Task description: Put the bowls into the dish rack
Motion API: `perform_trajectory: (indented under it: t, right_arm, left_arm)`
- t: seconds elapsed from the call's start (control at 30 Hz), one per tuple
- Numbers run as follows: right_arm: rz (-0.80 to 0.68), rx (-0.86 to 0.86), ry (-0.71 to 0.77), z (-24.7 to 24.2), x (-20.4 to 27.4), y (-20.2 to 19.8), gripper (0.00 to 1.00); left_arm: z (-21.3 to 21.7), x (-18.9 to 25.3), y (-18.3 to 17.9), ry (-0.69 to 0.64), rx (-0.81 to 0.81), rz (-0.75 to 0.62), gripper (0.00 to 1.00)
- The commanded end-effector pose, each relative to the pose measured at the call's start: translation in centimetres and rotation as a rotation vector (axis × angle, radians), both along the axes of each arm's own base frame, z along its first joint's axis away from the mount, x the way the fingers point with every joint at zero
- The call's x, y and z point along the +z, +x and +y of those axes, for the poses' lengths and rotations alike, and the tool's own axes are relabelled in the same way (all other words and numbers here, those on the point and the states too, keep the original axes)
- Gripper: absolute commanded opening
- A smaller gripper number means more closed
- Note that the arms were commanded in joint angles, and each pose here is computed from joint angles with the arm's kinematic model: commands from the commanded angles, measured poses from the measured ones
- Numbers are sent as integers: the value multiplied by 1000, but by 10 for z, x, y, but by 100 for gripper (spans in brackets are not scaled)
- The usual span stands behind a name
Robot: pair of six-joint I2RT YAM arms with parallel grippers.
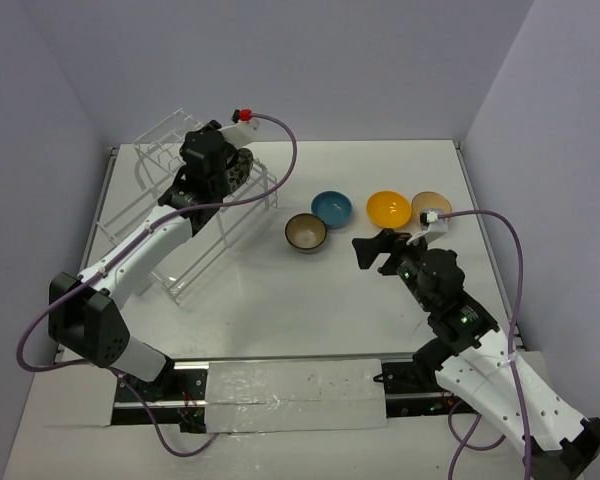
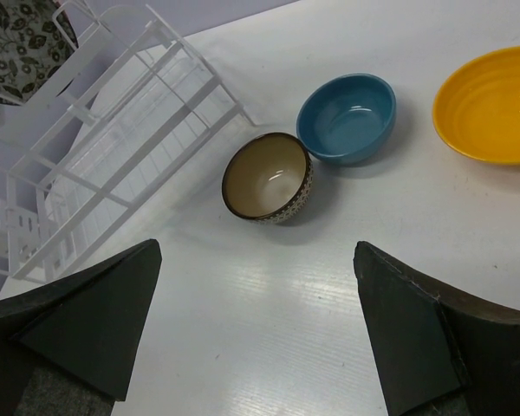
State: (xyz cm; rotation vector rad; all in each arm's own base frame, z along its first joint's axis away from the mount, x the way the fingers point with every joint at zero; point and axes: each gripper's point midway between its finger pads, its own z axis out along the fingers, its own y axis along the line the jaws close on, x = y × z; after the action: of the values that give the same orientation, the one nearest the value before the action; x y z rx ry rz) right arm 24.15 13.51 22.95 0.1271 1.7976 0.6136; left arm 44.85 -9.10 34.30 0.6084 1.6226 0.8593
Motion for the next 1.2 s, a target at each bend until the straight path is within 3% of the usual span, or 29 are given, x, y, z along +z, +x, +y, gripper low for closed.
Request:
perform_trajectory:
  t: [0.0, 0.5, 0.7, 1.17]
  right_arm:
    - [-31, 8, 21, 2, 10, -1, 100]
    - [-44, -3, 34, -3, 15, -6, 100]
    - [-38, 0, 32, -2, 13, -5, 100]
    - [-32, -2, 32, -1, 10, -3, 100]
  left_arm:
    - [-4, 47, -10, -109, -43, -119, 22]
    - [-16, 53, -16, -153, -142, -117, 17]
    - [-23, 43, -13, -170, -167, -81, 11]
    - [-34, 35, -19, -180, -250, -48, 13]
